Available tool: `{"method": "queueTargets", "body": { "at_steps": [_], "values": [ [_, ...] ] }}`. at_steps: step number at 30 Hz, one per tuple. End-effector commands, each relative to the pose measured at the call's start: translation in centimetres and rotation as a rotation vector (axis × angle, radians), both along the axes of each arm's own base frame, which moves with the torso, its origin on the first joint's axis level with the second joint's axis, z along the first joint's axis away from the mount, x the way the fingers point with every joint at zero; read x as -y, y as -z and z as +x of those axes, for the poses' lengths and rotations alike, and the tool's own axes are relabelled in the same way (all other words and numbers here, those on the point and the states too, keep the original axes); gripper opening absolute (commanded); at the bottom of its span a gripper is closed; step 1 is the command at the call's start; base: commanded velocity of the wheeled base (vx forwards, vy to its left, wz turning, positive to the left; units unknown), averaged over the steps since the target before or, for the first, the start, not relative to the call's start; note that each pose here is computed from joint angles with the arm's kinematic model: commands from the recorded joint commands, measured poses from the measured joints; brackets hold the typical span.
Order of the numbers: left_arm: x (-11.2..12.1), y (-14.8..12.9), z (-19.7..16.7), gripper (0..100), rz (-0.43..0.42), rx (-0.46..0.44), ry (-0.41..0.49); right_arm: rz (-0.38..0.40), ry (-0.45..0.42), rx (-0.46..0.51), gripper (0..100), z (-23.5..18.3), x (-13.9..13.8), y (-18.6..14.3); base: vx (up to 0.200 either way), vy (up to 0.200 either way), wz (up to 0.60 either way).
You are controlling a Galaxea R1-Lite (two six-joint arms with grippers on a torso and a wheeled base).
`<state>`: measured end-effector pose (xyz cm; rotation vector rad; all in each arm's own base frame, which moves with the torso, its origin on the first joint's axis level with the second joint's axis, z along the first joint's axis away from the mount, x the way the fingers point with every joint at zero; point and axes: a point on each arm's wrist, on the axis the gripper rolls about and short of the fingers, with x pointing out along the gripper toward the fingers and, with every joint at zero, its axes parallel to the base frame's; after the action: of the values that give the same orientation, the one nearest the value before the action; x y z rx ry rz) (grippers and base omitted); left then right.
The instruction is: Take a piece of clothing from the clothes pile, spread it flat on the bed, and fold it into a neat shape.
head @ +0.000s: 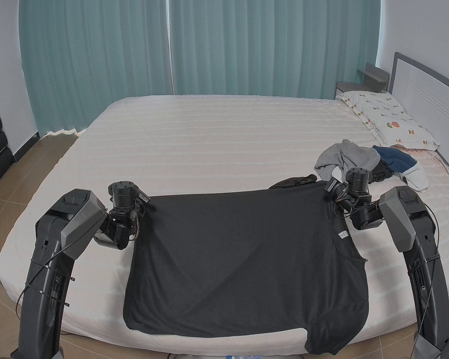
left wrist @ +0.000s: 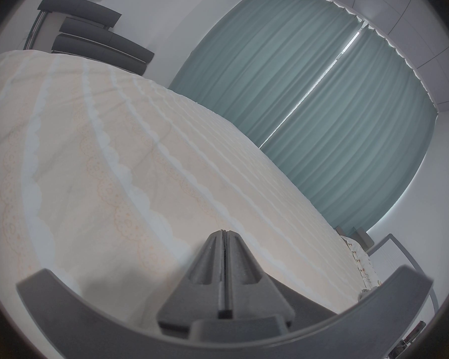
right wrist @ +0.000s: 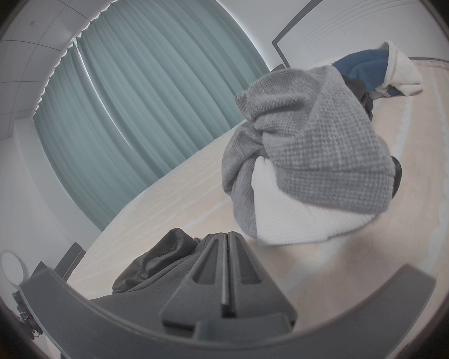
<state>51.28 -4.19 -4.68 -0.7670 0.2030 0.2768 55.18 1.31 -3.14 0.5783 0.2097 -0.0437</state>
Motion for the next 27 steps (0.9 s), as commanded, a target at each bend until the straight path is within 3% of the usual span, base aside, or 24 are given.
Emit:
{"method": "queueTargets", "body": {
  "at_steps": [1, 11, 12, 14, 15, 23, 27],
  "values": [
    [0.0, 0.2, -0.1, 0, 0.004, -0.01, 0.001, -0.003, 0.021, 0.019, 0, 0.6, -0.1, 0.4, 0.0, 0.0, 0.0],
    [0.0, 0.0, -0.1, 0, 0.003, -0.004, 0.001, -0.007, 0.021, 0.007, 0, 0.5, -0.4, 1.2, 0.0, 0.0, 0.0],
    [0.0, 0.0, -0.1, 100, 0.003, -0.004, 0.001, -0.007, 0.021, 0.007, 0, 0.5, -0.4, 1.2, 0.0, 0.0, 0.0],
    [0.0, 0.0, -0.1, 100, 0.004, -0.009, 0.001, -0.007, 0.021, 0.0, 0, 0.5, -0.4, 1.5, 0.0, 0.0, 0.0],
    [0.1, 0.0, -0.1, 100, 0.004, -0.01, 0.003, -0.007, 0.019, 0.005, 100, 0.5, -0.5, 1.4, 0.0, 0.0, 0.0],
    [0.1, 0.1, -0.4, 100, 0.005, -0.018, 0.003, 0.001, 0.021, 0.01, 100, 0.4, -0.4, 0.8, 0.0, 0.0, 0.0],
    [0.1, -0.5, -1.3, 100, 0.003, -0.034, 0.003, 0.019, 0.038, 0.026, 100, -0.4, 0.5, -1.5, 0.0, 0.0, 0.0]
  ]
}}
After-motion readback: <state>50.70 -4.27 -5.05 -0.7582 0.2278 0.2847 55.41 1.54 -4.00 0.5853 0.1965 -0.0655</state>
